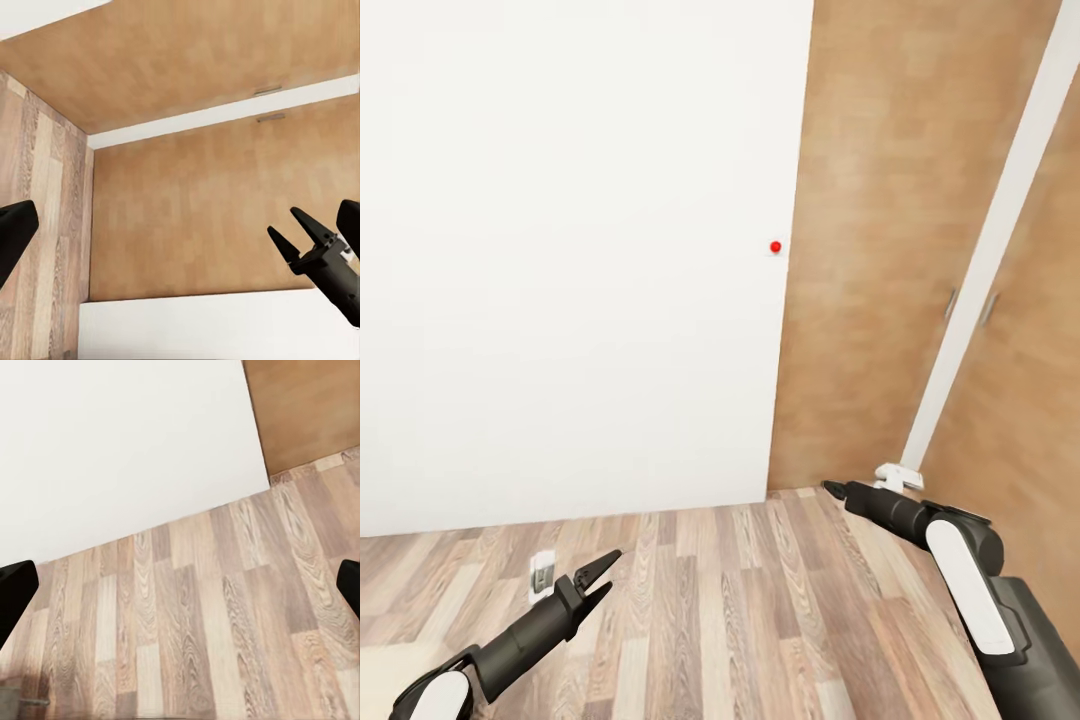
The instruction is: Put all the toys in the child's room - the three board games (two on the bed and one on the table), the two jigsaw puzzles on the table, and the tennis ball on the table - inside the toy box on the table in the child's room.
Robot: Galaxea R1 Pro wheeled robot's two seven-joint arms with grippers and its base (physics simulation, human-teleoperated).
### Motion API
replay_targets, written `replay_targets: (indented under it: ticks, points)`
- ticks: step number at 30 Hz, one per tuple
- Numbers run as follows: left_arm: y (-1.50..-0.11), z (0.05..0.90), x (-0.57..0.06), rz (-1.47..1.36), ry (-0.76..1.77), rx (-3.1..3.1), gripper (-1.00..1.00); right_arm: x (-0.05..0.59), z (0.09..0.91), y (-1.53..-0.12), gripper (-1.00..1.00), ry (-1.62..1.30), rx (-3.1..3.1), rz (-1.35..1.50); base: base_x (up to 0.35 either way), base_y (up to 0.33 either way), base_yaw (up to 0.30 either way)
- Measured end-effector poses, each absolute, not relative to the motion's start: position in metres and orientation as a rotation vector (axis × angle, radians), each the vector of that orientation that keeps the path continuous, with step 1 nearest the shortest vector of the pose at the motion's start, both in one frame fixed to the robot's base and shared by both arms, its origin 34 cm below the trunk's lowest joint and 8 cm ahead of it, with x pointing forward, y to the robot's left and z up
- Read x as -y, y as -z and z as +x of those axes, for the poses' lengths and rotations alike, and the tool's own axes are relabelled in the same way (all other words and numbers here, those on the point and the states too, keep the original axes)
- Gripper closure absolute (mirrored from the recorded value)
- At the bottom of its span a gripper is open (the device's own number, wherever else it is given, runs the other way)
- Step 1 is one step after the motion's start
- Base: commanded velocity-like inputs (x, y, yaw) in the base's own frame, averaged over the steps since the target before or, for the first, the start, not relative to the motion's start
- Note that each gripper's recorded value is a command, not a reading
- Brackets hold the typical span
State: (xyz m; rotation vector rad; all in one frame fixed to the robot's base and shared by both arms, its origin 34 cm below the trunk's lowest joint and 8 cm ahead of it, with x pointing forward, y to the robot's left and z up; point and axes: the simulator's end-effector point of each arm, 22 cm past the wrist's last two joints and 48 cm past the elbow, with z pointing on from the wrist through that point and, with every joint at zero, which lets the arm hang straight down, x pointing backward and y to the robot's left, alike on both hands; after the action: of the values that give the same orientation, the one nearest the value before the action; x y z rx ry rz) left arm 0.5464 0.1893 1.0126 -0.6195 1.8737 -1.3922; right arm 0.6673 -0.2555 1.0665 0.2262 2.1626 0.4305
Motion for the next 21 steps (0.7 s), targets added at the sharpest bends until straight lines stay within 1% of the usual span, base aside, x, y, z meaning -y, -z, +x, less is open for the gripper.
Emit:
replay_targets:
  ticks: [6,10,16,21]
  points:
    - [-1.011,0.546,-0.189,-0.622,1.392,-1.876,-1.0,0.252,0.667,-1.064,-1.0,-0.433,-2.169,0.216,0.0,0.0,0.284]
    - [-1.011,0.546,-0.189,-0.622,1.393,-1.876,-1.0,0.251,0.667,-1.063,-1.0,-0.434,-2.172,0.214,0.012,-0.029,0.189]
    - [-1.011,0.545,-0.189,-0.622,1.395,-1.875,-1.0,0.249,0.666,-1.061,-1.0,-0.434,-2.177,0.209,0.098,-0.136,0.087]
    - [-1.01,0.545,-0.192,-0.628,1.383,-1.867,-1.0,0.239,0.662,-1.05,-1.0,-0.438,-2.206,0.183,0.231,-0.203,0.014]
